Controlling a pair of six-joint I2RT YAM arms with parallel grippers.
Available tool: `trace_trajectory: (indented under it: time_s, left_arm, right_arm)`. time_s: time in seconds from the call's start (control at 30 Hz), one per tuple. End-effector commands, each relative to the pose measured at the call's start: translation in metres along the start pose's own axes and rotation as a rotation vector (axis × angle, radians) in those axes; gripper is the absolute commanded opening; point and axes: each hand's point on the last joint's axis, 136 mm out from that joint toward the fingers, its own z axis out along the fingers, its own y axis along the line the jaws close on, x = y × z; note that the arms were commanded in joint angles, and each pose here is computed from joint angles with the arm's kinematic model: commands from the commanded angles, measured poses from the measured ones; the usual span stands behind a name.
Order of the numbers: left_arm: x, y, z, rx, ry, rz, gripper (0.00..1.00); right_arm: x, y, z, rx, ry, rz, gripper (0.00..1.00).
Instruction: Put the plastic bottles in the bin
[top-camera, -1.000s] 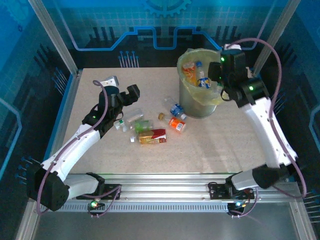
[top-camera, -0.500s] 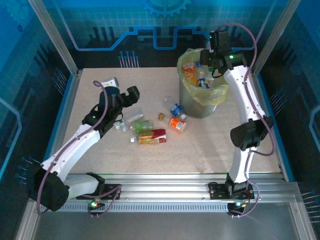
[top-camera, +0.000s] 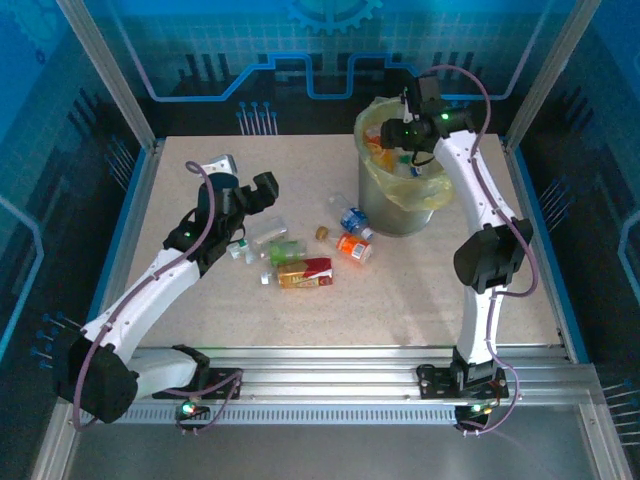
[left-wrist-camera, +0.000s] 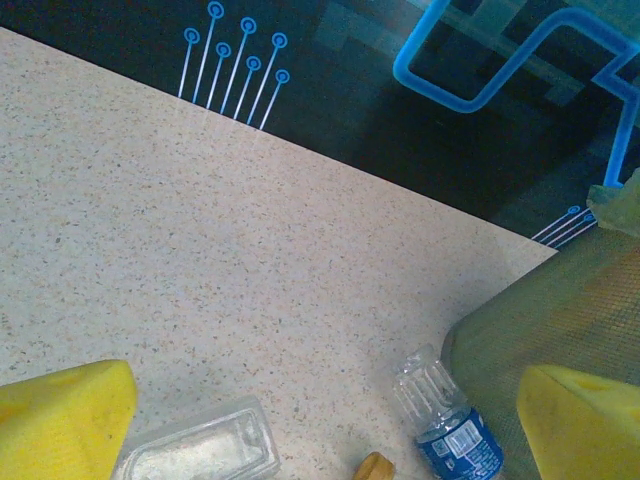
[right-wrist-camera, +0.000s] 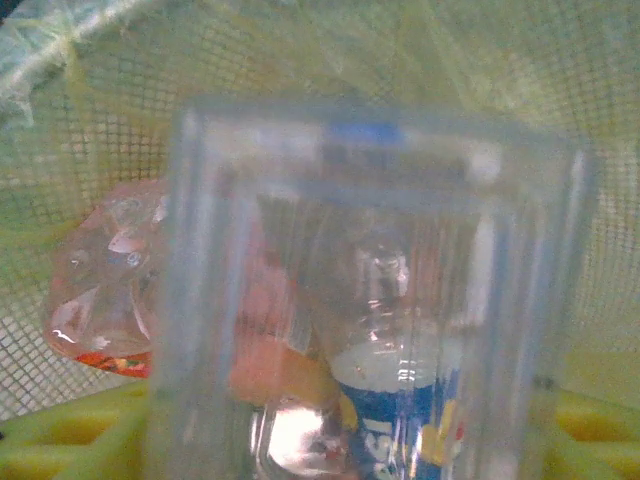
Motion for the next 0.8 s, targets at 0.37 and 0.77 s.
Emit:
trace_trajectory:
  time_s: [0.37, 0.77]
  left_arm:
    - [-0.01, 0.001, -0.008, -0.002, -0.023, 0.002, 0.99]
    - [-0.007, 0.008, -0.012, -0.023, -0.019, 0.006, 0.99]
  right_arm:
    - [-0.009, 0.014, -0.038, -0.098, -0.048, -0.005, 0.81]
    - [-0.007, 0.033, -0.083, -0.167, -0.096, -0.045, 0.81]
